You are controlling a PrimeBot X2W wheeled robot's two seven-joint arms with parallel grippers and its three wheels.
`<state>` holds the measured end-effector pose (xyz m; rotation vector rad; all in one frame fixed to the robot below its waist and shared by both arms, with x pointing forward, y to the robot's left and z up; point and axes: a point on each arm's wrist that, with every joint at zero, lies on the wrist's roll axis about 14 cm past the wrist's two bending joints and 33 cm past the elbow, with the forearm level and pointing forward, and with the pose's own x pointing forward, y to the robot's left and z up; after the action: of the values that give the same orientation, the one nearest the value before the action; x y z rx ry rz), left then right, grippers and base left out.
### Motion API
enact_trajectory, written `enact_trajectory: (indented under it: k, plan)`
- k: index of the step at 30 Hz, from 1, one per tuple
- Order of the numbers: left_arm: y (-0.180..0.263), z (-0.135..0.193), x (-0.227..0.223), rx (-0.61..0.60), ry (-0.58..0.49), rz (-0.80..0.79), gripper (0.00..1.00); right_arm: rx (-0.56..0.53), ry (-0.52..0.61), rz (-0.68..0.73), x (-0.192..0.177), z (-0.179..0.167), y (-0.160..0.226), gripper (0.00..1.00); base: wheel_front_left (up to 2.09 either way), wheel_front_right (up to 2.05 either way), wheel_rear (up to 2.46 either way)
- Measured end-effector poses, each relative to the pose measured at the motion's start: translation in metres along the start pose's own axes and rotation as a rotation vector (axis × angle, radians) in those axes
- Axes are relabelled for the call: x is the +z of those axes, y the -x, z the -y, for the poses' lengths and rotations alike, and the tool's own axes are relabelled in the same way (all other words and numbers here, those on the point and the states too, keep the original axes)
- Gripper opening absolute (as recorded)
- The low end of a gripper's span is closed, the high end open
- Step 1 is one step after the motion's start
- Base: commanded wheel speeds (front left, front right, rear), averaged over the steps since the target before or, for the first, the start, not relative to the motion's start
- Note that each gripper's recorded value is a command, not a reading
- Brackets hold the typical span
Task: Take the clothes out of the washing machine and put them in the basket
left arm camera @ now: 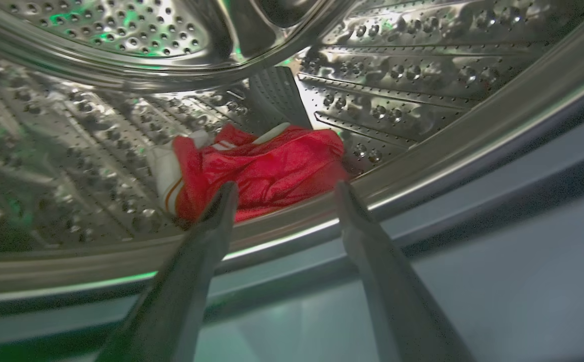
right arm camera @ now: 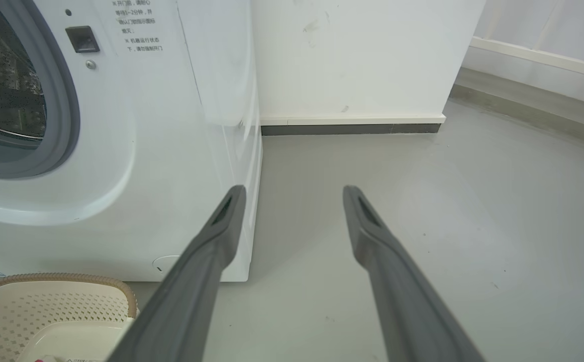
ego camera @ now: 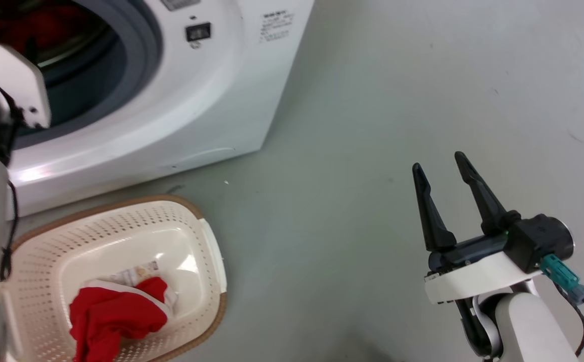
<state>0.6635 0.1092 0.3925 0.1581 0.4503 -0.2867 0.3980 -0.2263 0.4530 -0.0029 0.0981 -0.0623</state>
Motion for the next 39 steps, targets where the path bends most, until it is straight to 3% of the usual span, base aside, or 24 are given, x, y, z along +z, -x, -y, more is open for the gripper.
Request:
enact_trajectory:
  k: [12,26,27,28,29,39]
  plan:
    - [-0.083,-0.010,-0.016,-0.002,-0.077,-0.178,1.00,-0.045,-0.009,-0.142,-0.050,0.014,-0.006,1.00,0.00,0.00,0.00]
    - [-0.118,-0.008,-0.070,-0.011,-0.007,-0.535,1.00,-0.074,-0.014,-0.222,-0.076,0.020,-0.005,1.00,0.00,0.00,0.00]
    - [-0.118,-0.009,-0.070,-0.006,-0.005,-0.537,0.77,-0.073,-0.013,-0.222,-0.076,0.020,-0.006,1.00,0.00,0.00,0.00]
    - [-0.119,-0.009,-0.070,-0.004,-0.002,-0.538,0.35,-0.073,-0.012,-0.223,-0.077,0.020,-0.006,1.00,0.00,0.00,0.00]
    - [-0.120,-0.010,-0.068,0.005,-0.001,-0.524,0.00,-0.073,-0.012,-0.225,-0.078,0.020,-0.007,1.00,0.00,0.00,0.00]
    - [-0.123,-0.021,-0.041,0.102,-0.003,-0.299,0.00,-0.072,-0.016,-0.222,-0.077,0.020,-0.008,1.00,0.00,0.00,0.00]
